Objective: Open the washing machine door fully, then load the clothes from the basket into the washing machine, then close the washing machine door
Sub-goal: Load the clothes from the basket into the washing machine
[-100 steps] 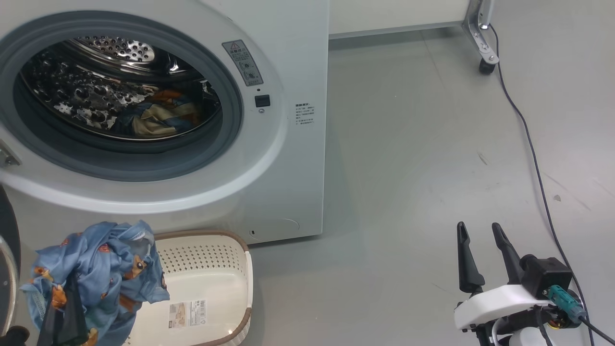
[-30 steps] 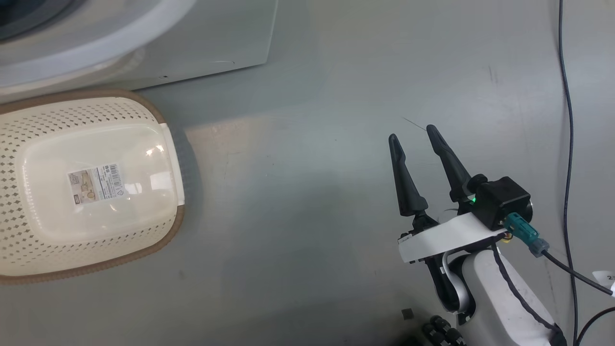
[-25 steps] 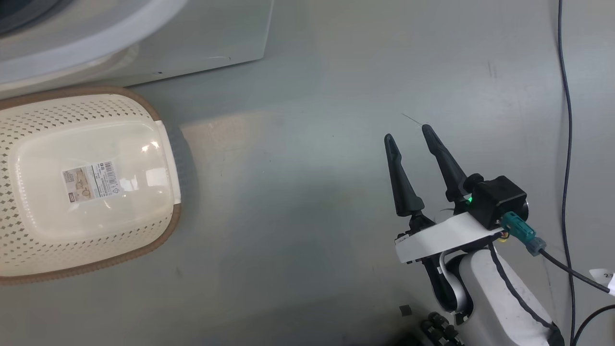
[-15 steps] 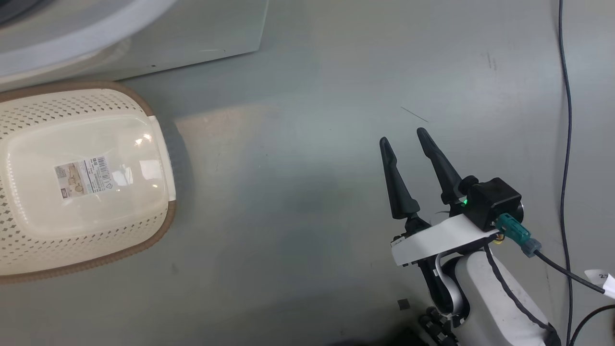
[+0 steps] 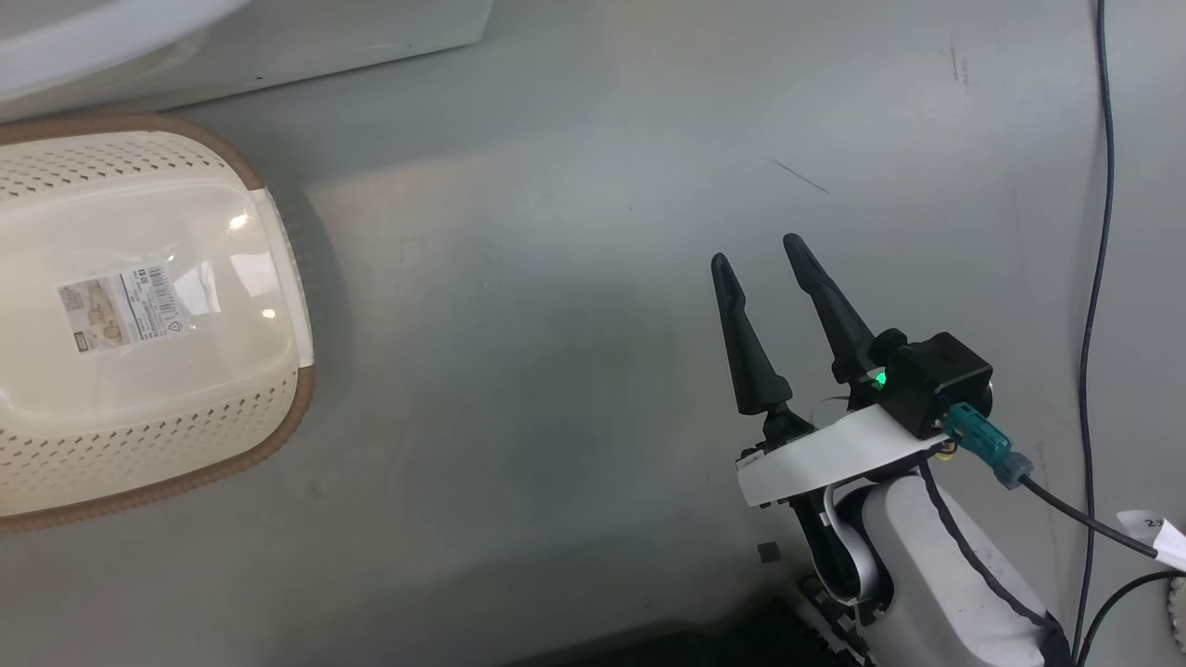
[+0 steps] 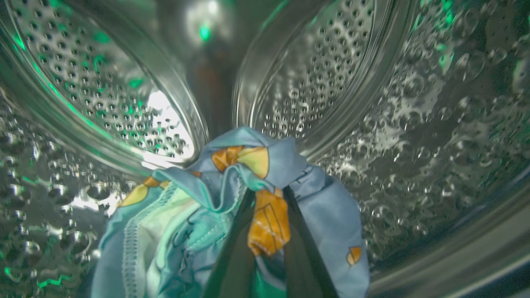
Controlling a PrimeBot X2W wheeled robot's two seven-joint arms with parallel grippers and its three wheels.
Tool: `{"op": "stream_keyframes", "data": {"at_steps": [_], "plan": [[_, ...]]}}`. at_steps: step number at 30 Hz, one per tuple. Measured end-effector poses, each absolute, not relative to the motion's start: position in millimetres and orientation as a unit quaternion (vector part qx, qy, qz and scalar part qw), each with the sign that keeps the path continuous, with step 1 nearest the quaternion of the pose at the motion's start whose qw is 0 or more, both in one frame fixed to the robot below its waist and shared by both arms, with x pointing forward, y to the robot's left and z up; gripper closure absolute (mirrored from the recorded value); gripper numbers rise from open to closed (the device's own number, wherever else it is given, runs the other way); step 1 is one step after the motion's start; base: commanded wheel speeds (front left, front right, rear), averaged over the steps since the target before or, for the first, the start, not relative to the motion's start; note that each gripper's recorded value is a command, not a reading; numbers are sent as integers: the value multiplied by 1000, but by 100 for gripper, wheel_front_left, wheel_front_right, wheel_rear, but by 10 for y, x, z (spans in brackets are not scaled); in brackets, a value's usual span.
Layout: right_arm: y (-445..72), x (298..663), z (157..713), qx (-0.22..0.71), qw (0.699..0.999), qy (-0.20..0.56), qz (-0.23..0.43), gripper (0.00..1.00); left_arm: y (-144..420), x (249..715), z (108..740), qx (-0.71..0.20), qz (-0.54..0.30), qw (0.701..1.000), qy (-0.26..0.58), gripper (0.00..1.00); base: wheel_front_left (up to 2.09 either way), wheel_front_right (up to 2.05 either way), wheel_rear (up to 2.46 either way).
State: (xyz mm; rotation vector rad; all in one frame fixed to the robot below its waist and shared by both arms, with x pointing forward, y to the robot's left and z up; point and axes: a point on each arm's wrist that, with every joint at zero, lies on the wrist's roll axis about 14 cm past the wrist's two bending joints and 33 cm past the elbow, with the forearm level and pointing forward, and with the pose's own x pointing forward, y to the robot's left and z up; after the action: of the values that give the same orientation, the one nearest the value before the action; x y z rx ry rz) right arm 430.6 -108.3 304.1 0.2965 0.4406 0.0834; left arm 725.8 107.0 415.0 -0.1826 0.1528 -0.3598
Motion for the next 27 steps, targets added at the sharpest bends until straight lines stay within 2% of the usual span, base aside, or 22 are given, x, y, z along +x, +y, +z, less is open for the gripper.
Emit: {"op": "stream_keyframes", "data": {"at_steps": [7,15,21,22,23,27], "plan": [[-1097,4329,2963,149,962,224,39,0,1024,7399,4587,-49,-194,978,-48,100,0,0,0],[-1101,4326,2921,153,961,230,33,0,934,7357,4959,-33,-214,962,-165,100,0,0,0],[-1087,4367,2932,152,962,226,35,0,1049,7420,4665,-36,-195,973,-119,100,0,0,0],[-1082,4367,2933,152,962,225,36,0,1094,7436,4587,-46,-187,976,-103,64,0,0,0],[-1078,4365,2930,152,961,226,36,0,1122,7439,4508,-49,-182,978,-90,0,0,0,0],[-1061,4355,2919,152,961,229,38,0,1175,7432,4336,-49,-173,982,-60,0,0,0,0]]}}
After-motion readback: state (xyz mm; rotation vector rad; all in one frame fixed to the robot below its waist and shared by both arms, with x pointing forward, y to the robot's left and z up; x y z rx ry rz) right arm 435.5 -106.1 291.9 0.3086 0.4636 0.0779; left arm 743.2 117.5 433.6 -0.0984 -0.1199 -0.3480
